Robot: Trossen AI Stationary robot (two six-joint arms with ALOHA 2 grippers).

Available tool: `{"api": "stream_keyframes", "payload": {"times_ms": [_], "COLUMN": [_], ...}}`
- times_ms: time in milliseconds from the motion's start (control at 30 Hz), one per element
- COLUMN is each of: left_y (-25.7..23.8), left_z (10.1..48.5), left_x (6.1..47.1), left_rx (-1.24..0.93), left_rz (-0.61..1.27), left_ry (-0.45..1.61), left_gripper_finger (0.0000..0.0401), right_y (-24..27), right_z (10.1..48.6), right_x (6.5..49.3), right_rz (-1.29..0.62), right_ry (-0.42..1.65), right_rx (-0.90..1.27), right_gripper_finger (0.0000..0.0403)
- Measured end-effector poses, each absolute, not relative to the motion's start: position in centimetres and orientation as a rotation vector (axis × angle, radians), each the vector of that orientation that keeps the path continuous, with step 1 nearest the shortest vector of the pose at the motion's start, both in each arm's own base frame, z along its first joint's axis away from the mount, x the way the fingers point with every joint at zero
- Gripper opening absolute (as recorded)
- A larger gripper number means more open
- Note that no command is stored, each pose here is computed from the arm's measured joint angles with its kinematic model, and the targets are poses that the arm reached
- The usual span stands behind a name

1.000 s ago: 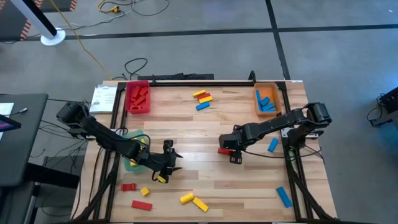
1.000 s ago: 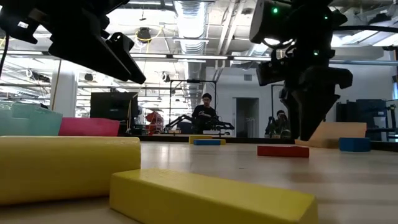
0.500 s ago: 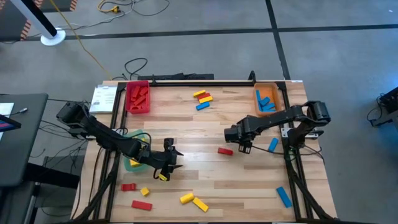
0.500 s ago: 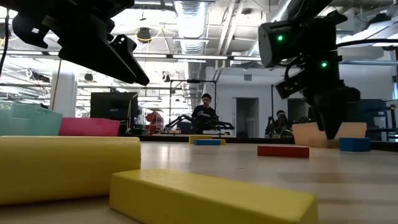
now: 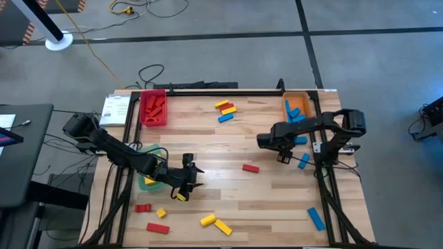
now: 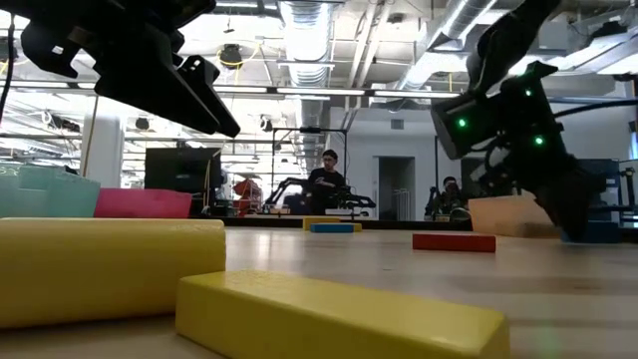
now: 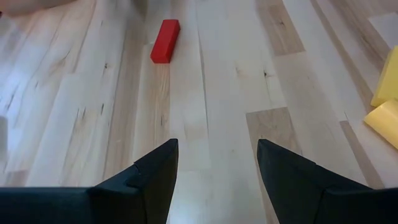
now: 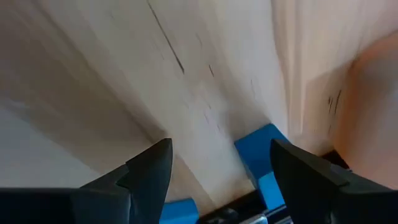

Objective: Sort blocks
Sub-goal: Put the blue block into the orange bin

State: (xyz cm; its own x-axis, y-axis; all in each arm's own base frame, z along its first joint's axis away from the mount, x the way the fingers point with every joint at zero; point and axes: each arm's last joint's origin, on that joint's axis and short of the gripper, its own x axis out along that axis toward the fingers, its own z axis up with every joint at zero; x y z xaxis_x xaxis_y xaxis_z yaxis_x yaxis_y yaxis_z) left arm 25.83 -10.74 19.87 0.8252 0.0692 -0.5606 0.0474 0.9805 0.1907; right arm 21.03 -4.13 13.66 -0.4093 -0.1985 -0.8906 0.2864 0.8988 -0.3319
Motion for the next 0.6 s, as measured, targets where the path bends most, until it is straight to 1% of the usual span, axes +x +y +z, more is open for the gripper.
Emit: {"api": "stream_keyframes", "payload": {"times_ms": [300, 400, 600], "left_y": [-10.45, -10.43, -10.34], "left_z": [20.17, 20.2, 20.2], "left_x": [26.2, 26.26, 26.3], "left_rx": [0.186, 0.179, 0.19], "left_rz": [0.009, -0.002, -0.006], "left_ry": [0.569, 0.566, 0.567], "left_gripper_finger": [0.0215, 0.0215, 0.0215], "right_y": [-4.39, -4.38, -4.48], "right_z": [13.39, 13.55, 13.53], "right_x": [20.49, 20.18, 20.28], "right_rz": [-0.521, -0.549, -0.586], "right_ry": [1.953, 1.981, 1.961], "right_rx": [0.008, 0.003, -0.014], "right_gripper_finger": [0.0286, 0.0286, 0.0286]}}
